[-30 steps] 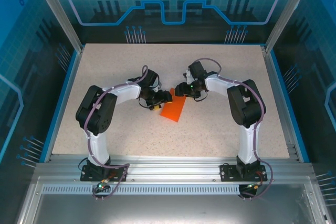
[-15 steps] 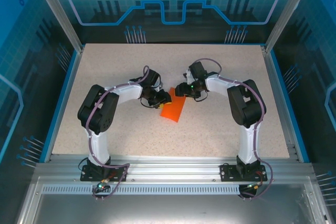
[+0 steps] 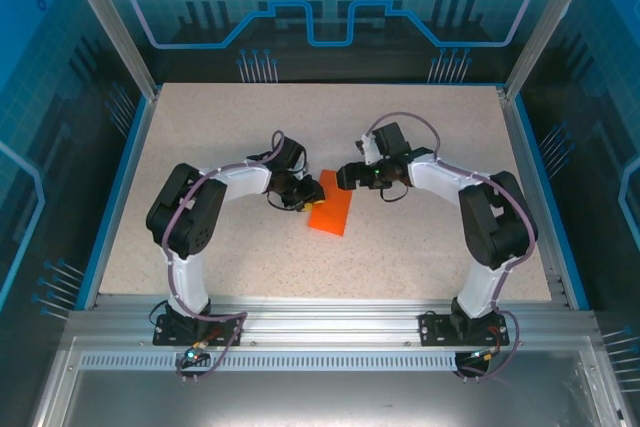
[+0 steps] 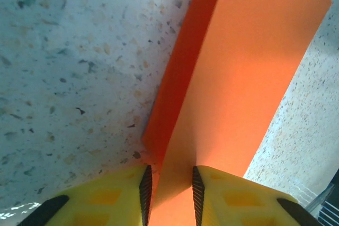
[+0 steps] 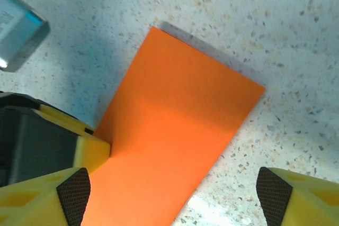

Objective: Fold a paper plane with a square sheet of paper (fold left side to right side)

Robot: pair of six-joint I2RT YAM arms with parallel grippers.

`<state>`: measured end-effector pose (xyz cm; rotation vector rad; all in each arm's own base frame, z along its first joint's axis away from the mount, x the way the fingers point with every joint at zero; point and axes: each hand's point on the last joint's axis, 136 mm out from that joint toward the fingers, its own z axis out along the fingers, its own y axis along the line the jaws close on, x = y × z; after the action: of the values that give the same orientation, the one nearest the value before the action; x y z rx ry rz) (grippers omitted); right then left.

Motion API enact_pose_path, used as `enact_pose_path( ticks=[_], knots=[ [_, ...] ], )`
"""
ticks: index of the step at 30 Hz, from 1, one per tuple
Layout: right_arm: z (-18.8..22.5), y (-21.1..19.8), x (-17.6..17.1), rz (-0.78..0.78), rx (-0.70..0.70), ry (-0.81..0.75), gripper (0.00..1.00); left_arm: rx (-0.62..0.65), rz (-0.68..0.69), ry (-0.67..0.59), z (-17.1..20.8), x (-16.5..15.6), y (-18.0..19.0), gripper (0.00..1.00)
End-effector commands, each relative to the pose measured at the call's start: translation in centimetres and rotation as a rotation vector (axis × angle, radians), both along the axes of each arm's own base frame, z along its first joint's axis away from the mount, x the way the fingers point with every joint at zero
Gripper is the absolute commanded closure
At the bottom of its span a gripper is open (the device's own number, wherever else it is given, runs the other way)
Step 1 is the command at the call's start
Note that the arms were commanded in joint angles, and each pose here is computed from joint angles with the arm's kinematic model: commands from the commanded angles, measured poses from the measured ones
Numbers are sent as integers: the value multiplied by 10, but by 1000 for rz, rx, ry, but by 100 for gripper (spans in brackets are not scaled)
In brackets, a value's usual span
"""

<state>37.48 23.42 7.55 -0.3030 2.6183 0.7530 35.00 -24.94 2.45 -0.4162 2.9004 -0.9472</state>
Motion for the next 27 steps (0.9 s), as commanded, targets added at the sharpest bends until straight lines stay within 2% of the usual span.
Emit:
enact_pose_path(
  ticks=[1,5,11,14,19,22,27],
  knots=[
    [-7,-2,-7,30,-15,-9,14,1,7,-30,10,-2,2,67],
    [-6,1,-18,53,-18,-29,15,-4,9,-33,12,-5,3,69],
    [15,12,-54,170,-86,-243,16,-8,12,-41,14,-10,5,69],
    [11,20,-85,267,-171,-339,16,-16,14,-41,15,-10,4,72],
    [-7,41,-126,461,-396,-507,15,-21,14,-49,19,-11,4,77],
    [-14,56,-136,530,-500,-597,15,-21,13,-50,21,-11,4,77],
    [-21,80,-133,584,-573,-669,16,-22,12,-47,21,-11,3,77]
  ],
)
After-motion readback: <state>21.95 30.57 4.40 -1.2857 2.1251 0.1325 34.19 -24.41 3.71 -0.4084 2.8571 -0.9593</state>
